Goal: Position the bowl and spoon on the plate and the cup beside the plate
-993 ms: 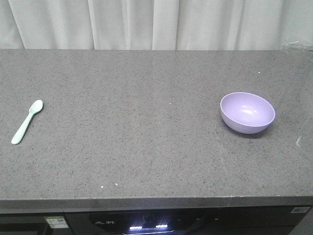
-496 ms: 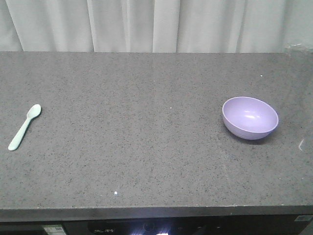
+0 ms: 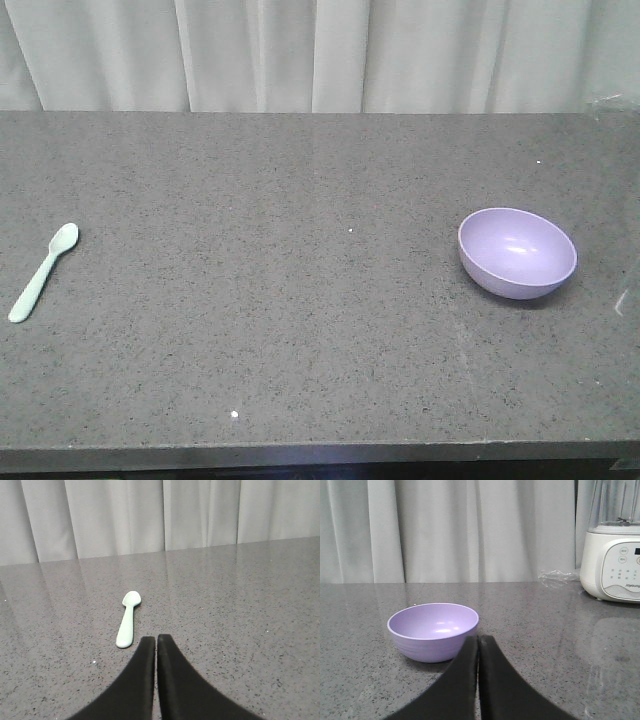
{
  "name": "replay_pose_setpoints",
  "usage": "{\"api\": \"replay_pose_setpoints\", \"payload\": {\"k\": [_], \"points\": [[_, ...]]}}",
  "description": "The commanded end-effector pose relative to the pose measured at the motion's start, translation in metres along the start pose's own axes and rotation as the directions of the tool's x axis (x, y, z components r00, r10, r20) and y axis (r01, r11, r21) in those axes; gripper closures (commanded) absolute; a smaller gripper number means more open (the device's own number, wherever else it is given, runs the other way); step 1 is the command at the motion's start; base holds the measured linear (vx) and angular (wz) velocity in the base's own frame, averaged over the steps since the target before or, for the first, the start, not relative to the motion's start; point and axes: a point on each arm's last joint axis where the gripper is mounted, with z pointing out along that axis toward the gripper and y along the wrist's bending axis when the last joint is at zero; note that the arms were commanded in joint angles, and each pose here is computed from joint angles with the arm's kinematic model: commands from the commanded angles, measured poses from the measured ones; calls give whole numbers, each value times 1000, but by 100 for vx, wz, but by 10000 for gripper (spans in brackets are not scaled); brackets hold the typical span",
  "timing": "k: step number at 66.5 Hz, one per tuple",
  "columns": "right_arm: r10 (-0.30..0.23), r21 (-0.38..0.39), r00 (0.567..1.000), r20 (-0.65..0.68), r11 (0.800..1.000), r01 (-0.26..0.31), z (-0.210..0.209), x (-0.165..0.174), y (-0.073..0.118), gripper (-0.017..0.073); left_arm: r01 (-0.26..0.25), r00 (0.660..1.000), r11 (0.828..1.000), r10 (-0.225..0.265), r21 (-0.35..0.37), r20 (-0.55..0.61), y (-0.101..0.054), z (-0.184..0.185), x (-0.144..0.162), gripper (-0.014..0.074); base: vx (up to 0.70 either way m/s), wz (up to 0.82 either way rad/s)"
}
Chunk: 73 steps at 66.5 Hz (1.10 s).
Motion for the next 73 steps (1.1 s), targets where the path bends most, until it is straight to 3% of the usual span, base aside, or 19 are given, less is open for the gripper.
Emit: {"api": "replay_pose_setpoints", "payload": {"k": [1, 73], "points": [[-13, -10, 997, 81, 1000, 13, -1, -6, 1, 566, 8, 997, 1000, -9, 11, 74, -1, 0, -9, 600, 4, 0], [-13, -10, 997, 81, 1000, 13, -1, -6, 1, 566, 8, 997, 1000, -9, 11, 74, -1, 0, -9, 600, 3, 0]]}}
